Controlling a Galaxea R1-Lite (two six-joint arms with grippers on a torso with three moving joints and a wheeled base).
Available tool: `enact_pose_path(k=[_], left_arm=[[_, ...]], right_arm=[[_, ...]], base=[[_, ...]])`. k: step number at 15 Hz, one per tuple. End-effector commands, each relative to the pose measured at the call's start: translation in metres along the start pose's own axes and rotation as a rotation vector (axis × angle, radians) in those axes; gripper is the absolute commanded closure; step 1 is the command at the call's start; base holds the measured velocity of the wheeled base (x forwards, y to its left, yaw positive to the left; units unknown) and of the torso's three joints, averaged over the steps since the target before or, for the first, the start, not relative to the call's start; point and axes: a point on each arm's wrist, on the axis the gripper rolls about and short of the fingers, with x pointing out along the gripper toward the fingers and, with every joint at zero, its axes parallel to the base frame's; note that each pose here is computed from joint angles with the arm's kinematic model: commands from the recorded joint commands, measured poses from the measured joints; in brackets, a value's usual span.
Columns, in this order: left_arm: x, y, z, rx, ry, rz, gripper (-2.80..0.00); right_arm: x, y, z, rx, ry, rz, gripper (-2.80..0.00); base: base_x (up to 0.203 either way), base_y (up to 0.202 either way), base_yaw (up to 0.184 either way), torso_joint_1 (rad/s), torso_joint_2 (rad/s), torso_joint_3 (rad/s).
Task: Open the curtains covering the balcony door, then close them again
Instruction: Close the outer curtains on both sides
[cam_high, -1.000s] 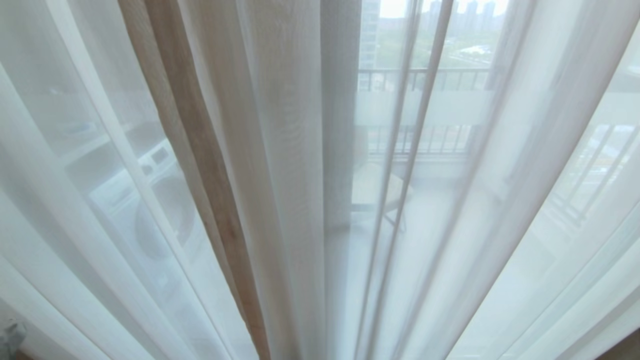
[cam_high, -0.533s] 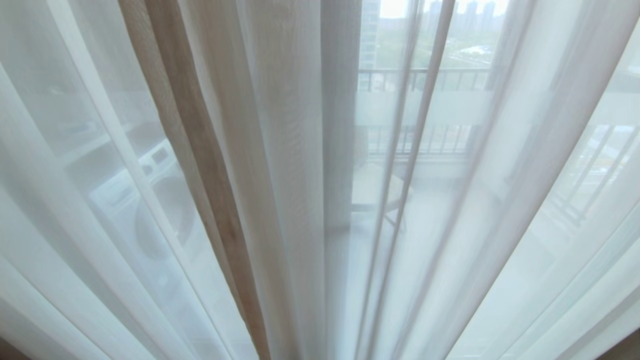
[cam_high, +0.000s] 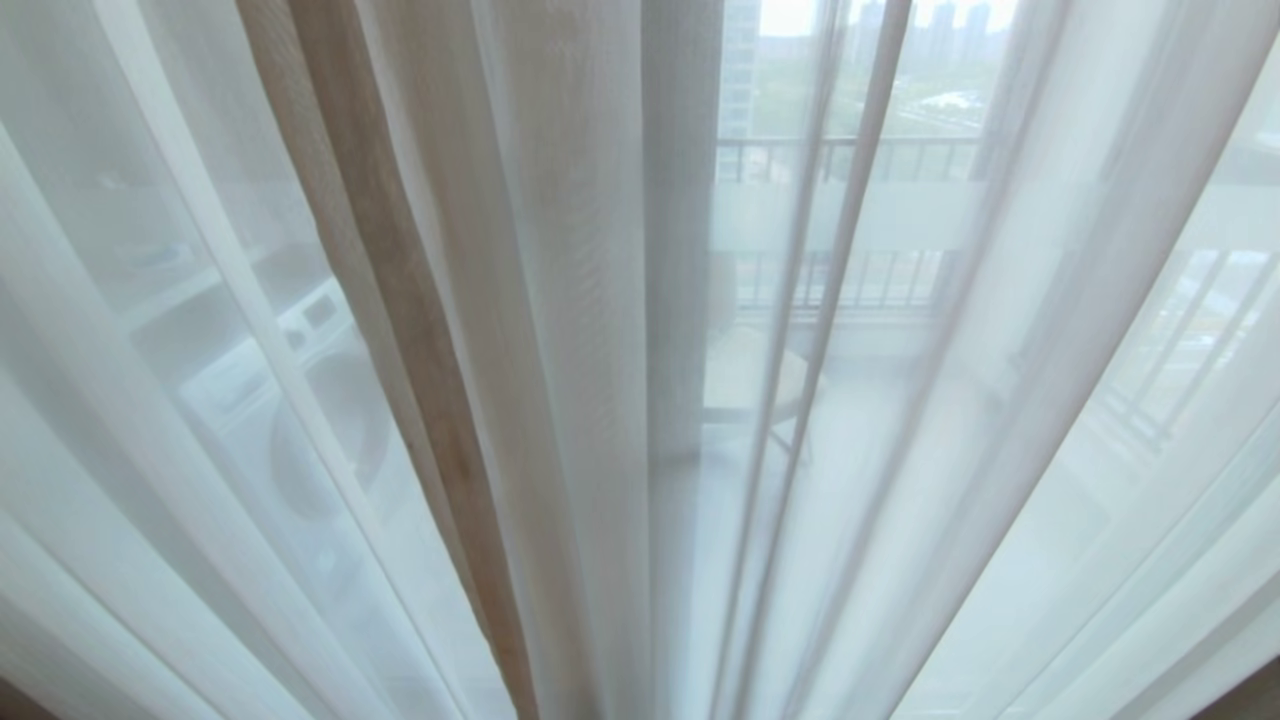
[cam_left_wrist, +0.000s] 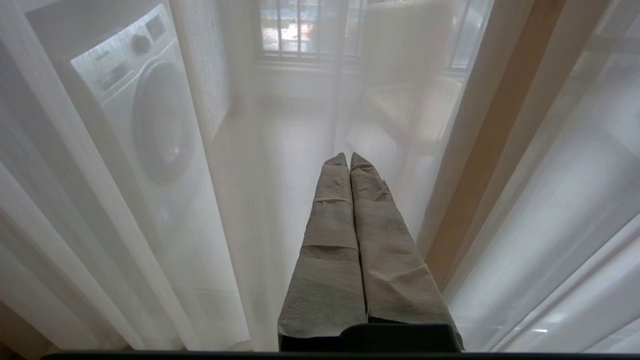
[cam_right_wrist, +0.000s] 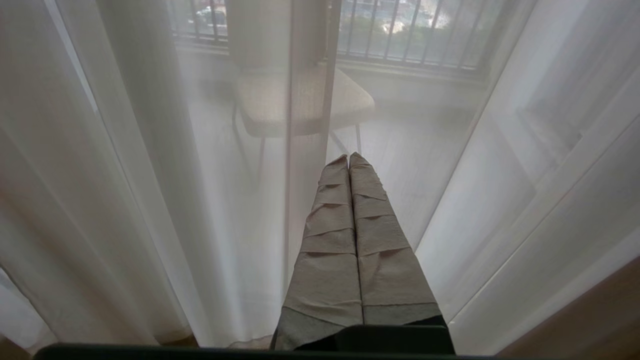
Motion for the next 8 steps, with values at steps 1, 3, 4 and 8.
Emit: enact_pose_path(k=[1,3,4,8], left_arm=[[-0.0002,0.0,-0.0001,0.0,-0.003,0.001,0.0],[-0.0002,0.0,0.0001,0.002,-0.005,0.001,0.0],[-0.0002,0.0001,0.0001,0.002,-0.005,0.003,0.0],[-0.0001,0.0001,-0.0002,0.002,-0.005,0.003,0.0]], right_arm=[[0.0,0.0,0.0,-0.001,0.0,0.001,0.0],[0.0,0.0,0.0,-0.001,0.0,0.001,0.0],[0.0,0.0,0.0,-0.001,0.0,0.001,0.0],[0.0,0.0,0.0,-0.001,0.0,0.001,0.0]], base=[[0.0,0.0,0.0,0.0,0.0,0.0],[0.0,0.0,0.0,0.0,0.0,0.0],[0.0,0.0,0.0,0.0,0.0,0.0],[0.0,0.0,0.0,0.0,0.0,0.0]])
